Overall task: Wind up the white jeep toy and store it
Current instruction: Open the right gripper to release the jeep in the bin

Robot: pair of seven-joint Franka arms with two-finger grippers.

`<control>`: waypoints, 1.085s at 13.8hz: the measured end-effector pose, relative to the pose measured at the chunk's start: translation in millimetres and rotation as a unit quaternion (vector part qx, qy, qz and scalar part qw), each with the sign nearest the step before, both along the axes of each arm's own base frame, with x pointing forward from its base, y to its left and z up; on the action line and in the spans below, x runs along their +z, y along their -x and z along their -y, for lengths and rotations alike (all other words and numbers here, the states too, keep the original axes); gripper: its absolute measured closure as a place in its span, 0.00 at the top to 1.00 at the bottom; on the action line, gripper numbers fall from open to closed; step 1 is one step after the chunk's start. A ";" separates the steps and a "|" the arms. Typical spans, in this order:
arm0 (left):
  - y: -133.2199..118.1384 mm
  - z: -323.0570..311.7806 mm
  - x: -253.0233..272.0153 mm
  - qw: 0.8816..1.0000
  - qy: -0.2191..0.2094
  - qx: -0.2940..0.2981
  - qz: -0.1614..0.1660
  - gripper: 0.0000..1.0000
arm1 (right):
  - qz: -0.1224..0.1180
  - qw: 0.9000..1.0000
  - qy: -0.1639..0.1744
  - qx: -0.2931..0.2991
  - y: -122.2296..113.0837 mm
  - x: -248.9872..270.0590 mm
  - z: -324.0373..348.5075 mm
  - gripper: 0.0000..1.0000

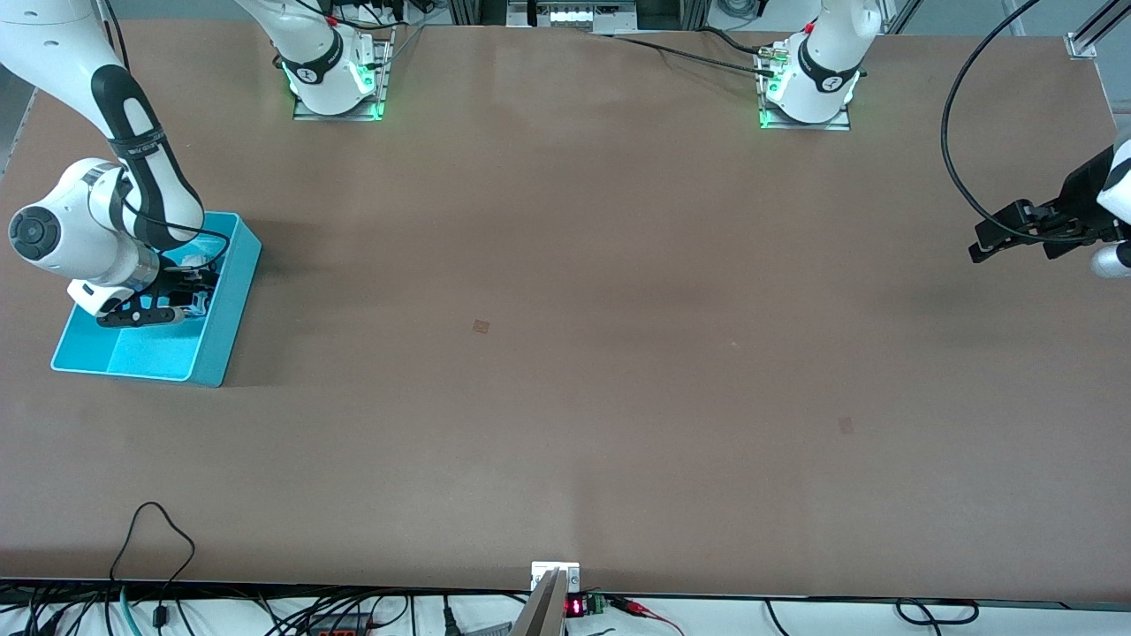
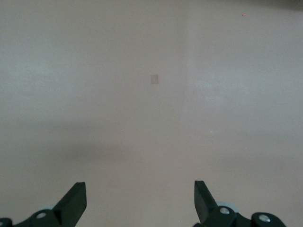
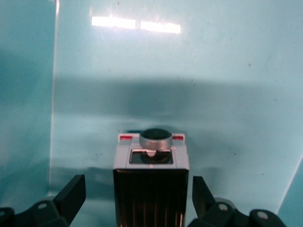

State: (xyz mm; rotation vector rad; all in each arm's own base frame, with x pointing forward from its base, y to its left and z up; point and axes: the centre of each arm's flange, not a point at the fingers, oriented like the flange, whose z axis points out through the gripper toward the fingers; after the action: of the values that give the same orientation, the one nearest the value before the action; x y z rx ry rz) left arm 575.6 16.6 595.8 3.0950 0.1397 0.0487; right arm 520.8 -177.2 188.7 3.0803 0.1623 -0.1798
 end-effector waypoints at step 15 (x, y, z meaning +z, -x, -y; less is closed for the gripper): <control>0.3 6.0 -3.3 1.000 0.000 -0.006 -0.008 1.00 | -0.008 1.000 -0.017 0.010 -83.4 175.4 -7.5 1.00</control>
State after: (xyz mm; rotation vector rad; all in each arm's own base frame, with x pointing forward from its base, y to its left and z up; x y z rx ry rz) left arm 575.4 10.6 592.4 3.0967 0.1210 0.0226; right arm 604.2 -169.8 364.0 3.1104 0.1991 -0.2030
